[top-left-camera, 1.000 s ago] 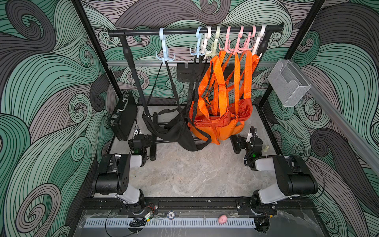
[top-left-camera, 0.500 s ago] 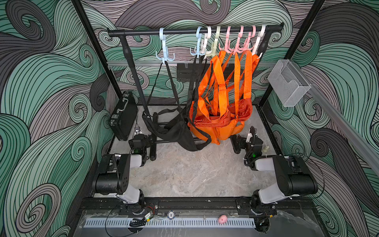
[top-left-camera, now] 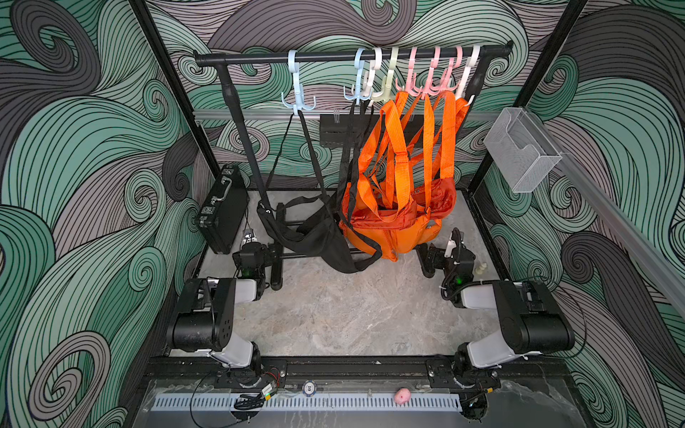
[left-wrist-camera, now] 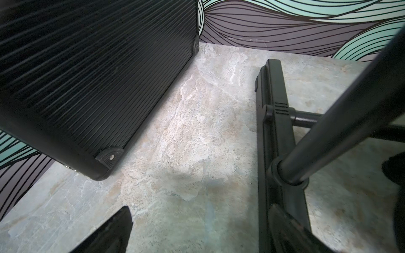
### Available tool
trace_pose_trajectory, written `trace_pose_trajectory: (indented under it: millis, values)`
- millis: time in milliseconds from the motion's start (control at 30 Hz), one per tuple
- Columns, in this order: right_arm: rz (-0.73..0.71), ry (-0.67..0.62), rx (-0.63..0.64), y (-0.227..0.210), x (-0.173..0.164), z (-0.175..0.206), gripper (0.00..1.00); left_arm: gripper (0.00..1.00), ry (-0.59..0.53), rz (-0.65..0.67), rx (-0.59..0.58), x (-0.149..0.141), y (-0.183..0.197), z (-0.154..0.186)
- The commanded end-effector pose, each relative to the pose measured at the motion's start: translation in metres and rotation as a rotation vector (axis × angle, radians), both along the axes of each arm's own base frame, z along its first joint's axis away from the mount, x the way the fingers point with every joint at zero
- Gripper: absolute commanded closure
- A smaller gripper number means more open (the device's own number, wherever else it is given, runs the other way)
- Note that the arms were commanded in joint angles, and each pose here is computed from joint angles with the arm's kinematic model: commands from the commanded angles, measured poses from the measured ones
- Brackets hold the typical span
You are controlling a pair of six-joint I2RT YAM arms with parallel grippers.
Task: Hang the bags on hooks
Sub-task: Reset both arms
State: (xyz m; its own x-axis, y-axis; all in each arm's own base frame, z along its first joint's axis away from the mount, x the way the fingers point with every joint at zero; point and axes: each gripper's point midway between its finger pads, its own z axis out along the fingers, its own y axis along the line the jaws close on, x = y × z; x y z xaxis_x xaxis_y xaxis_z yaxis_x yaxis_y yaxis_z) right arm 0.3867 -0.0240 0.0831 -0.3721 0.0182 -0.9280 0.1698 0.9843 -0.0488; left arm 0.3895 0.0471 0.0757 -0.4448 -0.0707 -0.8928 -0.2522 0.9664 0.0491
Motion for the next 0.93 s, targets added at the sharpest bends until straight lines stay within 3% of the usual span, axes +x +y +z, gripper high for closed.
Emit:
trace_pose_trajectory:
  millis: [0, 33, 100, 167, 267, 400, 900]
  values:
    - [0.015, -0.032, -0.015, 0.003, 0.005, 0.011, 0.01, 0.01, -0.045, -0.262, -0.024, 0.006, -0.038, 0.012]
    - [0.013, -0.03, -0.017, 0.003, 0.005, 0.011, 0.01, 0.01, -0.034, -0.252, -0.027, 0.008, -0.035, 0.009]
    - [0.017, -0.031, -0.015, 0.004, 0.005, 0.011, 0.01, 0.02, -0.002, -0.084, -0.066, 0.01, -0.007, 0.007]
    - [0.016, -0.032, -0.016, 0.003, 0.005, 0.011, 0.01, 0.01, -0.024, -0.07, -0.058, 0.009, -0.004, 0.009]
    - [0.015, -0.03, -0.017, 0.003, 0.005, 0.011, 0.01, 0.01, -0.004, -0.182, -0.051, 0.012, -0.021, 0.008]
    - [0.016, -0.031, -0.017, 0.003, 0.005, 0.011, 0.01, 0.01, -0.006, -0.114, -0.058, 0.011, -0.011, 0.008]
    - [0.055, -0.007, -0.017, 0.01, 0.011, 0.008, 0.01, 0.01, -0.006, -0.112, -0.055, 0.011, -0.011, 0.008]
